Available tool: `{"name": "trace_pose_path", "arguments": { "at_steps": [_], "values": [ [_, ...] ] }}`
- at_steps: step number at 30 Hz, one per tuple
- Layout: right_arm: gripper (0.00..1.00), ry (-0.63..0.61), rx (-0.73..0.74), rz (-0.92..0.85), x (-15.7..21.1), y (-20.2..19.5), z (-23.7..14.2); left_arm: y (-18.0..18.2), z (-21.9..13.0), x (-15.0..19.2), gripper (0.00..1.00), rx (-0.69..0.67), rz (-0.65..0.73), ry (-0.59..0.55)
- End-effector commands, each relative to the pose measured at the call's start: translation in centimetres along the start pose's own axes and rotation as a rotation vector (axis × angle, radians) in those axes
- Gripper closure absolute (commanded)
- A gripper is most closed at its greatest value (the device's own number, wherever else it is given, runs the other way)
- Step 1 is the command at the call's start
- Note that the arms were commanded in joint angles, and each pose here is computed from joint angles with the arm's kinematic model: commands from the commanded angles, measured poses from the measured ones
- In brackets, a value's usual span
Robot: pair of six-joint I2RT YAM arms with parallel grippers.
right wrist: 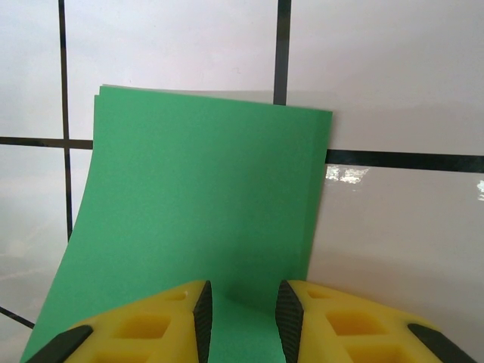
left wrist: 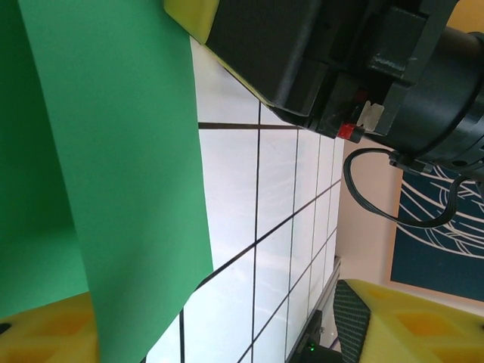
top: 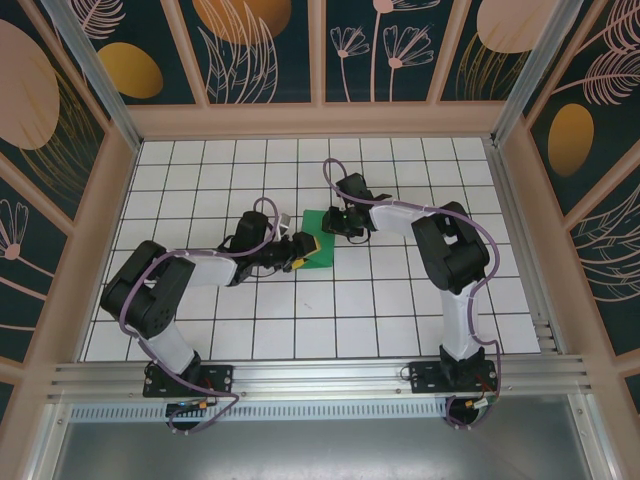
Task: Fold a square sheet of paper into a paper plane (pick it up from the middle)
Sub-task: Fold the triangle a second time at the center of the table.
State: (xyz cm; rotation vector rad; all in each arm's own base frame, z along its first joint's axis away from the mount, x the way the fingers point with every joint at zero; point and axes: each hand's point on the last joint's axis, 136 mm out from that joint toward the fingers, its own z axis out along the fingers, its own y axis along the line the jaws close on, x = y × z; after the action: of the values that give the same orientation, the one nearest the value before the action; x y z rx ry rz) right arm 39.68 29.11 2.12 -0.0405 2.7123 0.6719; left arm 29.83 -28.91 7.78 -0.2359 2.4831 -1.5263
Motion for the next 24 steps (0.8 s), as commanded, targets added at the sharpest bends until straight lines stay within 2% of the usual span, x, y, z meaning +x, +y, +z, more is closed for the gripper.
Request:
{"name": "trace_pose_path", "arguments": {
  "at_steps": [1,4,7,9,16,21,24],
  "values": [
    [0.67,0.099,0.081,0.024,3.1,-3.1,2.2,-0.7,-0.3,-0.6,0.36,-0.015,0.058,-0.026],
    [0.67,0.101,0.082,0.025,3.2,-3.2,2.2,0.5,-0.7,-0.5,0.39,-0.075,0.044,-0.040],
    [0.67,0.100,0.080,0.023,3.2,-3.2,2.2,3.4,-1.3,-0.8,0.47,-0.235,-0.005,-0.074],
    [0.68,0.103,0.080,0.024,3.3,-3.2,2.3,4.5,-1.4,-0.9,0.52,-0.287,-0.020,-0.079],
    [0.68,0.102,0.076,0.025,3.3,-3.2,2.2,4.5,-0.5,-1.7,0.75,-0.293,-0.036,-0.077],
    [0.69,0.101,0.071,0.026,3.3,-3.1,2.2,6.4,-0.1,-1.6,0.86,-0.380,-0.046,-0.054],
    [0.69,0.101,0.071,0.026,3.3,-3.1,2.2,7.1,-0.5,-1.7,0.87,-0.433,-0.035,-0.054]
  ]
}}
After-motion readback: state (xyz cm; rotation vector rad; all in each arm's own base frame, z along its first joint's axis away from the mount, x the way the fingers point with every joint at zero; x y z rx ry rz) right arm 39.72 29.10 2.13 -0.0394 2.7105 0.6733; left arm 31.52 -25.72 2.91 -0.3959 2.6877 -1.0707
